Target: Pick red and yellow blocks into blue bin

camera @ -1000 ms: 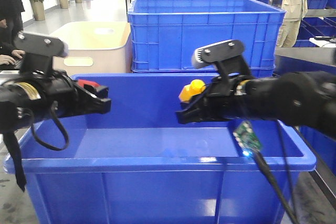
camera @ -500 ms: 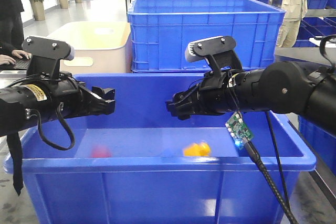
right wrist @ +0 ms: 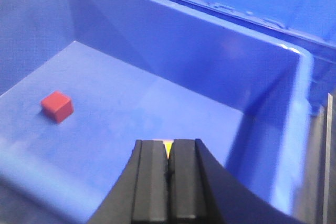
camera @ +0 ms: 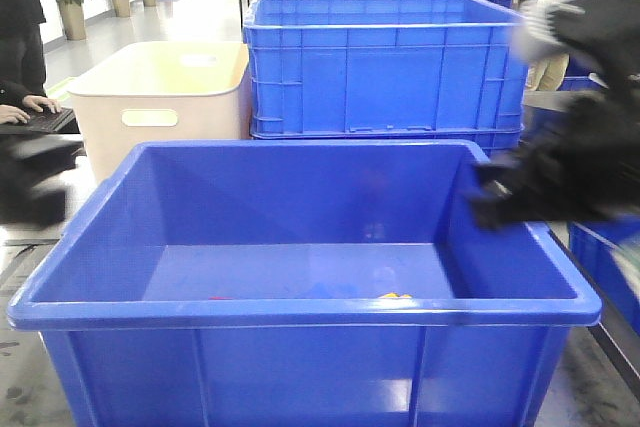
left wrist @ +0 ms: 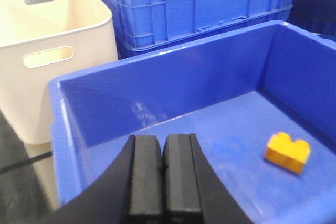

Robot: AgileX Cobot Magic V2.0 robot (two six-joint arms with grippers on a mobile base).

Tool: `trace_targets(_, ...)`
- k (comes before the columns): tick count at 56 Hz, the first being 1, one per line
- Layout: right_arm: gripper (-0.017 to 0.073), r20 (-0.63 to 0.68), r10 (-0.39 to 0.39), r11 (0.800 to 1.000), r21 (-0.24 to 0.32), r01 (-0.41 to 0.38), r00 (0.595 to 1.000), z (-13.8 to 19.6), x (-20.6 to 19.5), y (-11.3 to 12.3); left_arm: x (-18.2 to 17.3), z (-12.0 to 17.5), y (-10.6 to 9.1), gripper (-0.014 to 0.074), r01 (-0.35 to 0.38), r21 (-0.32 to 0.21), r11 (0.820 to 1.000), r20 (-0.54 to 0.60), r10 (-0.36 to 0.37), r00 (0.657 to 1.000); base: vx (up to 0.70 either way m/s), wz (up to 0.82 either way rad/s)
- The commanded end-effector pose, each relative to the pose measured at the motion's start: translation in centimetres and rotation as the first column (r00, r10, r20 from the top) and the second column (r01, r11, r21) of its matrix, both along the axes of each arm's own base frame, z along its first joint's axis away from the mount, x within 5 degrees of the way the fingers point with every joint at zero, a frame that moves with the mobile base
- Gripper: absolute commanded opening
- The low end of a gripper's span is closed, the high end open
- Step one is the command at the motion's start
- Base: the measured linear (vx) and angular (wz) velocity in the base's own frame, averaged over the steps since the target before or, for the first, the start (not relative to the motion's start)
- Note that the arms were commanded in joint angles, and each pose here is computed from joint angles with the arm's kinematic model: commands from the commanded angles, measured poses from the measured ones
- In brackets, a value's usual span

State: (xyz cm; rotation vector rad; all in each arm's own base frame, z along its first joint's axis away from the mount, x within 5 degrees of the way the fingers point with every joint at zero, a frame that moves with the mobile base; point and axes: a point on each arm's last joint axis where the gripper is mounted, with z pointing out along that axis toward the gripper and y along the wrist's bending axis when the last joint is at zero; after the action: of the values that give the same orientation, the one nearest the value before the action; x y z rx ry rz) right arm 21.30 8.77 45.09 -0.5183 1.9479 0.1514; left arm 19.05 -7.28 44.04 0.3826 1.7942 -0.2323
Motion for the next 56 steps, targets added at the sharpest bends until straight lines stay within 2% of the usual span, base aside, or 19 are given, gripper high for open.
trace_targets(1,-0.001,0.167,-0.008,0.998,0.06,-0.002,0.986,0.5,-4.2,-1.8,-2.9,0.0,0.9,-0.0008,0.009,-0.04,0.999,0.084,-0.005,0.996,0.0,0.0)
trace_targets(9,-0.001,0.253,-0.015,0.995,0.103,-0.011,0.967,-4.1,-10.6,-4.5,-7.4,-5.8,2.6,-0.0006,0.006,-0.029,1.0,0.045,-0.005,0.999,0.0,0.0)
trace_targets(18,-0.001,0.377,-0.027,0.988,0.151,-0.033,0.926,-9.6,-14.7,-6.2,-10.7,-9.8,3.7,-0.0003,0.015,-0.142,0.99,0.074,-0.004,0.997,0.0,0.0)
trace_targets(20,-0.001,0.398,-0.032,0.986,0.164,-0.037,0.917,-10.3,-15.4,-6.4,-11.0,-10.1,3.8,-0.0003,0.017,-0.155,0.988,0.083,-0.004,0.997,0.0,0.0)
trace_targets(25,-0.001,0.367,-0.045,0.98,0.197,-0.03,0.929,-12.0,-15.9,-6.7,-11.3,-10.6,3.9,-0.0003,0.018,-0.161,0.987,0.074,-0.006,0.997,0.0,0.0)
trace_targets(38,-0.001,0.337,-0.038,0.983,0.182,-0.025,0.941,-13.3,-15.6,-6.5,-11.3,-10.7,3.8,0.0,0.021,-0.172,0.985,0.062,-0.01,0.998,0.0,0.0)
trace_targets(56,-0.001,0.337,-0.038,0.983,0.182,-0.026,0.941,-13.3,-15.6,-6.5,-11.3,-10.7,3.8,0.0,0.021,-0.172,0.985,0.062,-0.01,0.998,0.0,0.0)
